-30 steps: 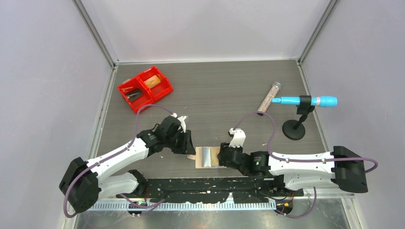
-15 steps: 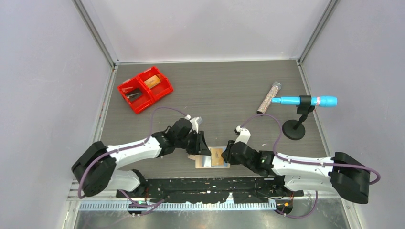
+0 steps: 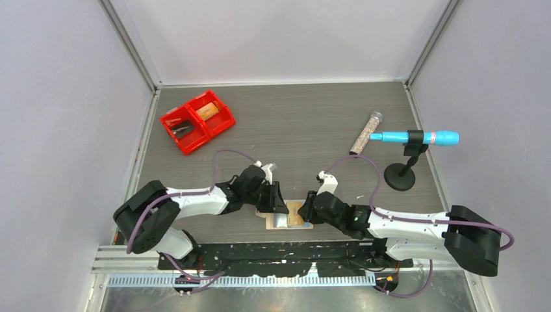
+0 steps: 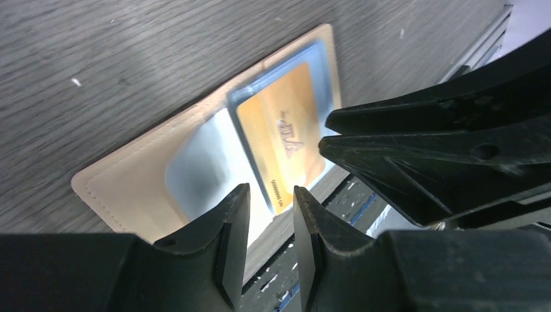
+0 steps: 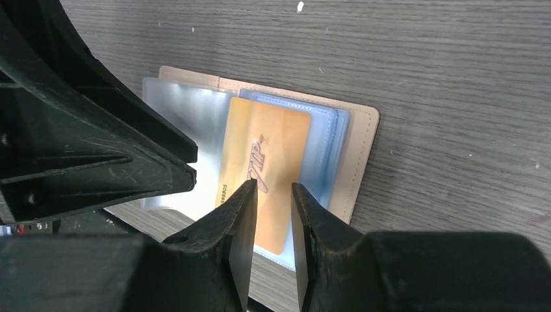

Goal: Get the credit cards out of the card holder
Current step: Remove the credit card from the card holder.

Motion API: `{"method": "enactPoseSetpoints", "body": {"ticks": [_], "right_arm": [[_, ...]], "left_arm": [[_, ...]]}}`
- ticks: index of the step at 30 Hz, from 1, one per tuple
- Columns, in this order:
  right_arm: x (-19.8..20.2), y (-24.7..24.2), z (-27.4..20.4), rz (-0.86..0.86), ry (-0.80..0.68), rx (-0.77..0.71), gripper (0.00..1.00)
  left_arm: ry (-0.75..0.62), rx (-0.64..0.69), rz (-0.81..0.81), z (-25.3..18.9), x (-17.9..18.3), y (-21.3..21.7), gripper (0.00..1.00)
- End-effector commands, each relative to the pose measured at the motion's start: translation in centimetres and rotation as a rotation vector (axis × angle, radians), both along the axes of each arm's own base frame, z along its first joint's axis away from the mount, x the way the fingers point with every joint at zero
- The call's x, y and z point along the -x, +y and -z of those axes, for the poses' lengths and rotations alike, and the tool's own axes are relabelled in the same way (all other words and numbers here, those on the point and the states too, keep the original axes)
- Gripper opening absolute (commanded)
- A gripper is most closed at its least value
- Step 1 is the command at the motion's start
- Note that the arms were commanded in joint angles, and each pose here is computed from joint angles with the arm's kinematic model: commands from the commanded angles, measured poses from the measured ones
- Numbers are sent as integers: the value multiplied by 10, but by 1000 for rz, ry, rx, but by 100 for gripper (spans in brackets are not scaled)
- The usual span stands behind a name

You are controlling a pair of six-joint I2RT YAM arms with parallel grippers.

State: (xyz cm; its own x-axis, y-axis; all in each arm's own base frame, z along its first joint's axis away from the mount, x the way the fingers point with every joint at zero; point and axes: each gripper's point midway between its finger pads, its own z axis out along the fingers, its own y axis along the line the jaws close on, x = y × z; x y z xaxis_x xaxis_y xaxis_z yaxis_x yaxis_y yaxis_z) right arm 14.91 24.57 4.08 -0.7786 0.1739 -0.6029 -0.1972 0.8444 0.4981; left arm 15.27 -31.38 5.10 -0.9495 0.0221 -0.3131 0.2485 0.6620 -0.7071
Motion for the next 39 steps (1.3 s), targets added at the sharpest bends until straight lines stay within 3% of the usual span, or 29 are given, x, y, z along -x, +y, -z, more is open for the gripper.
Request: {"method": "enactPoseSetpoints", "body": {"ticks": [1,7,20,29,39], "right_arm": [[-5,4,0,11,-9,-9,33],[-1,2,11,23,25,-4,32],[4,-5,19,43,52,-14,32],[3,-9,20,54,47,-5,31],[0,-14,17,70,34,-2,32]], "left_arm": [[-11,30,-18,7,-4,-6,33],[3,13,-21,17,-4,-5,35],[51,114,-23,11,2,-16,32],[61,164,-28,-3,3,-18,2],[56,122,-53,-1,0,5,0]]}}
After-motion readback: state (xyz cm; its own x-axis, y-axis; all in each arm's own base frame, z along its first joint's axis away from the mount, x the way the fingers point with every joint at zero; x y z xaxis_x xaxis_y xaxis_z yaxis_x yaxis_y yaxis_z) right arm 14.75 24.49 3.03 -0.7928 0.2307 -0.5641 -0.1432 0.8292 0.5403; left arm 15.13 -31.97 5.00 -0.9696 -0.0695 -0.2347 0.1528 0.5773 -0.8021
